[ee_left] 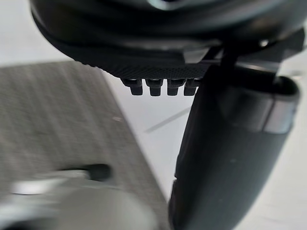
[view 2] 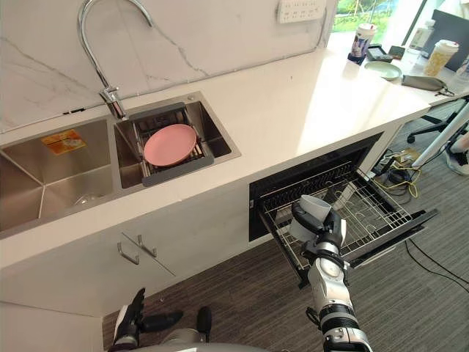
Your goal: Walk over to the sink, pick up the cup, carry it to the dishwasher, place the cup inside the dishwasher, then close the dishwasher door
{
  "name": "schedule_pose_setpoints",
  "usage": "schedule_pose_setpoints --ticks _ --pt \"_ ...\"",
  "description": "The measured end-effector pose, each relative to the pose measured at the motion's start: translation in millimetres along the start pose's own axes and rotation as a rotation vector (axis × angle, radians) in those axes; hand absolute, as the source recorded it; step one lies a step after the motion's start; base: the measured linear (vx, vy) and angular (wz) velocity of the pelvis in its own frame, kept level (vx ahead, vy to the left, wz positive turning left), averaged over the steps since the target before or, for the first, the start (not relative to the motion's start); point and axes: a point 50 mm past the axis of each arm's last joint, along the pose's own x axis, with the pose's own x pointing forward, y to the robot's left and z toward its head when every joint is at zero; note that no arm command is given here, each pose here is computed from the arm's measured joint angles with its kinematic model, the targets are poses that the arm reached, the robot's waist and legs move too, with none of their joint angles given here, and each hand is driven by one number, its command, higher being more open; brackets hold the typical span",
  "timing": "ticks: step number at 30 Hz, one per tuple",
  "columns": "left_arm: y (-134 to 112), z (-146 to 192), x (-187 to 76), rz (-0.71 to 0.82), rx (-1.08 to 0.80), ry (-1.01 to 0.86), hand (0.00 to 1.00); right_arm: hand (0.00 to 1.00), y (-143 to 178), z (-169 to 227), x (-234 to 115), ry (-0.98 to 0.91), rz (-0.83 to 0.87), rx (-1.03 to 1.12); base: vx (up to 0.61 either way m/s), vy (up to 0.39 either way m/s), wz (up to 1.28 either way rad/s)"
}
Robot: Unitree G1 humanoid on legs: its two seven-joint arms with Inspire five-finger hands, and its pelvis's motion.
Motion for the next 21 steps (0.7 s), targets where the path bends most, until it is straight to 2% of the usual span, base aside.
schedule_pose_setpoints --ticks 3,6,9,15,21 --pt "0 0 1 -0.011 -0.005 0.002 1.00 0.00 -1 23 17 -0.045 -0.030 -0.074 -0.06 0.014 0.14" --pt "-1 10 6 -0.033 -0.027 -0.027 1.00 0.00 -7 67 40 -0.136 -0.090 -0.120 -0.07 0.025 0.21" --pt "-1 17 9 -0.041 -0.052 -0.049 1.00 0.00 -13 89 49 -0.179 -0.129 -0.129 -0.02 0.011 0.21" --pt "0 21 9 -0.040 -0.079 -0.079 1.00 0.00 -5 113 55 -0.242 -0.111 -0.217 -0.02 0.012 0.08" --pt "3 32 19 -0.034 -0.065 -0.075 1.00 0.00 -15 122 63 -0.234 -0.117 -0.359 -0.09 0.008 0.04"
